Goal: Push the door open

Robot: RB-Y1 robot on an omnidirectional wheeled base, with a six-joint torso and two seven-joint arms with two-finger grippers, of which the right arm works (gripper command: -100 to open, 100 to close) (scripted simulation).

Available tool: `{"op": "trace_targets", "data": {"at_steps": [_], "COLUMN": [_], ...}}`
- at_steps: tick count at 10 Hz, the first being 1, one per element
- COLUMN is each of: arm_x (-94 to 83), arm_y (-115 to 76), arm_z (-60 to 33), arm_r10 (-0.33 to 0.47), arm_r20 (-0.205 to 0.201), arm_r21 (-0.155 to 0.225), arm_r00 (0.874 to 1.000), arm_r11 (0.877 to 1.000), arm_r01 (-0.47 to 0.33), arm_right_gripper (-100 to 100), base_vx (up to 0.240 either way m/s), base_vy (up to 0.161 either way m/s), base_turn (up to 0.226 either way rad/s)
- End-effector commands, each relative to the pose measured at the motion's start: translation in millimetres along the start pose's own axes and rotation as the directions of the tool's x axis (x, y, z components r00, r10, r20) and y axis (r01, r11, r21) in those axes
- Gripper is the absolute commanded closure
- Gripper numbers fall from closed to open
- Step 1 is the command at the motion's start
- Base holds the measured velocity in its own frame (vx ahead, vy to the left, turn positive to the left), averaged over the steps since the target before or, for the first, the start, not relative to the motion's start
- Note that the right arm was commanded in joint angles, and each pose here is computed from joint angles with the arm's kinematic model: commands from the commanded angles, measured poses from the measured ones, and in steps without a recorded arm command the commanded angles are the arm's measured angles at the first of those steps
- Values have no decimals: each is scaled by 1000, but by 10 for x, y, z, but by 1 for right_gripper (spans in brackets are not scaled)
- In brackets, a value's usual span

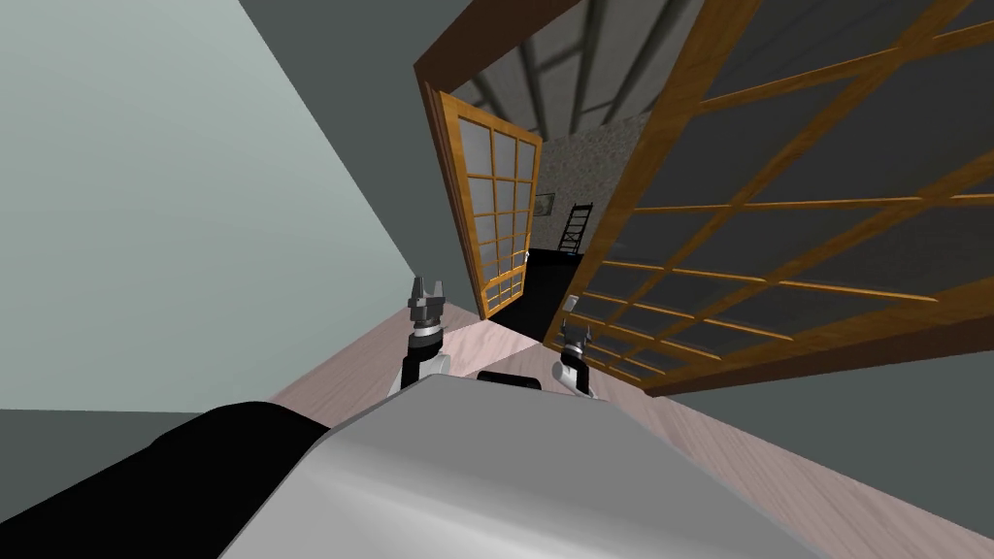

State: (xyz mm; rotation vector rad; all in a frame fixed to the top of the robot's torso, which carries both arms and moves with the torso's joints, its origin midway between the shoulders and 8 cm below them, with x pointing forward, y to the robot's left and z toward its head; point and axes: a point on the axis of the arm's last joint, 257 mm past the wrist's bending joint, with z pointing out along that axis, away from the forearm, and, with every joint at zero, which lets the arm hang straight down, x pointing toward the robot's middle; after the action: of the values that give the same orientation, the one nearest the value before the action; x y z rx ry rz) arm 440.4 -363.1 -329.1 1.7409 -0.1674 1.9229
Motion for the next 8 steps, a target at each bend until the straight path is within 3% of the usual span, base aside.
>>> {"op": "trace_targets", "data": {"at_steps": [1, 5, 8], "arm_x": [-65, -221, -370], "arm_y": [-12, -67, -145], "arm_z": [-17, -91, -187], "arm_r10": [25, 89, 154], "arm_r20": [16, 57, 98], "arm_r21": [-7, -28, -53], "arm_r00": [1000, 994, 983], "arm_r11": [1000, 996, 987], "arm_r01": [-25, -87, -150], "arm_right_gripper": [-100, -100, -100], "base_vx": [15, 11, 11], "base_vy": [-116, -111, -142], "base_turn": [109, 144, 183]}}
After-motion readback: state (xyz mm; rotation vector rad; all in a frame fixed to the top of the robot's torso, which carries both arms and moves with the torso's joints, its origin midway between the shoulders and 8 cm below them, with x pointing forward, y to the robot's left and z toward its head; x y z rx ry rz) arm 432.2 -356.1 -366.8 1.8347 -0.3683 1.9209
